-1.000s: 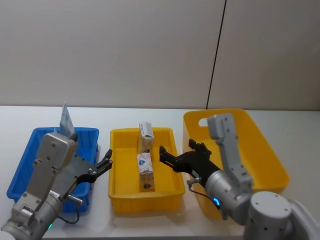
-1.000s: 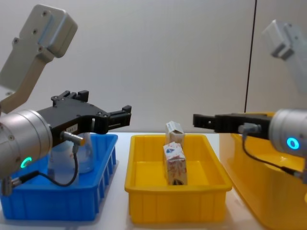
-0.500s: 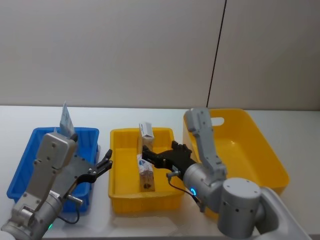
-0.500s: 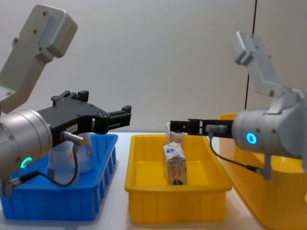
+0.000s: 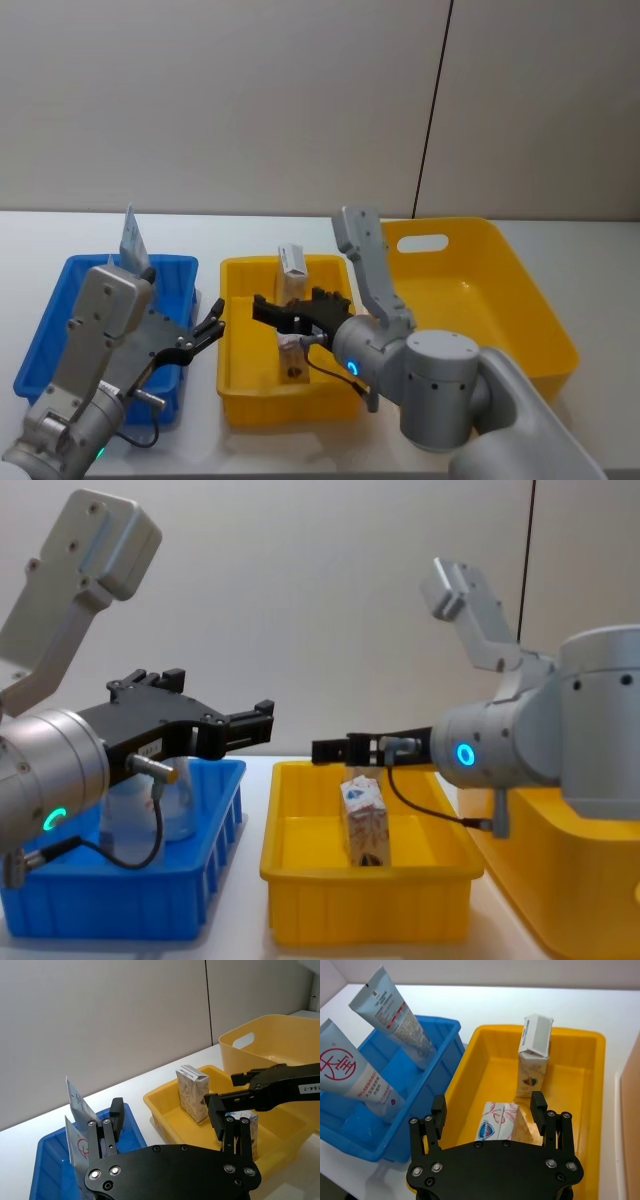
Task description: Bimanual collaborative sorting of washing and personal care products
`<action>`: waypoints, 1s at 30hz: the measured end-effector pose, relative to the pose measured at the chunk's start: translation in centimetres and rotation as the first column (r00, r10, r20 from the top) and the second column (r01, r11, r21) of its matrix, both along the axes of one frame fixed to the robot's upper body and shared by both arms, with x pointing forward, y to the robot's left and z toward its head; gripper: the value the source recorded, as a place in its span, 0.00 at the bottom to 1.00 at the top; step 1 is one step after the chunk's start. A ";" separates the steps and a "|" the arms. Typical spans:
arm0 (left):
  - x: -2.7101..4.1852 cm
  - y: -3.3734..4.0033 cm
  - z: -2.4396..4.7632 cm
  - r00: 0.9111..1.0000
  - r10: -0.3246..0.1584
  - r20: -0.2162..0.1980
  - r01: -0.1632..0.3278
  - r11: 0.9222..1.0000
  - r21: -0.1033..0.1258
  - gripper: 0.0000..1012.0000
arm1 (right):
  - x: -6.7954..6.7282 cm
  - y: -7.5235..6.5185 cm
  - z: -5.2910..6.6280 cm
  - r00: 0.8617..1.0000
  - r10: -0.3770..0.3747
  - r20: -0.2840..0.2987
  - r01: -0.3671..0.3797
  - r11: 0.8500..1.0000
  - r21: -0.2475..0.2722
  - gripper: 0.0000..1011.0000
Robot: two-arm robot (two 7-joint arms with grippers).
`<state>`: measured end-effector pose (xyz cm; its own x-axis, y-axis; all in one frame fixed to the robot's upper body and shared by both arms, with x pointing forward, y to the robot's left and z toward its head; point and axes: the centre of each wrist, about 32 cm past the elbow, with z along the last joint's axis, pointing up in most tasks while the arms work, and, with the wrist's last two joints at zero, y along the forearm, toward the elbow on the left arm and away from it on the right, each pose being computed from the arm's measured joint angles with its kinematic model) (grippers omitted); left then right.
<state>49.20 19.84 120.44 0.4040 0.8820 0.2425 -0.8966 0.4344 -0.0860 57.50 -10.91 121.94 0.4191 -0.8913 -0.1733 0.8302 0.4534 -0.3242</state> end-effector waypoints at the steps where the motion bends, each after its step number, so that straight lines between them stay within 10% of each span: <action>1: 0.00 0.00 0.00 1.000 0.000 0.000 0.000 1.000 0.000 0.99 | 0.1 0.1 0.0 1.000 0.001 -0.008 -0.001 1.000 -0.003 0.99; 30: 0.00 0.00 0.00 1.000 0.000 0.000 0.000 1.000 0.000 0.99 | 1.8 2.3 1.3 0.973 -0.038 -0.227 0.018 0.996 -0.086 0.96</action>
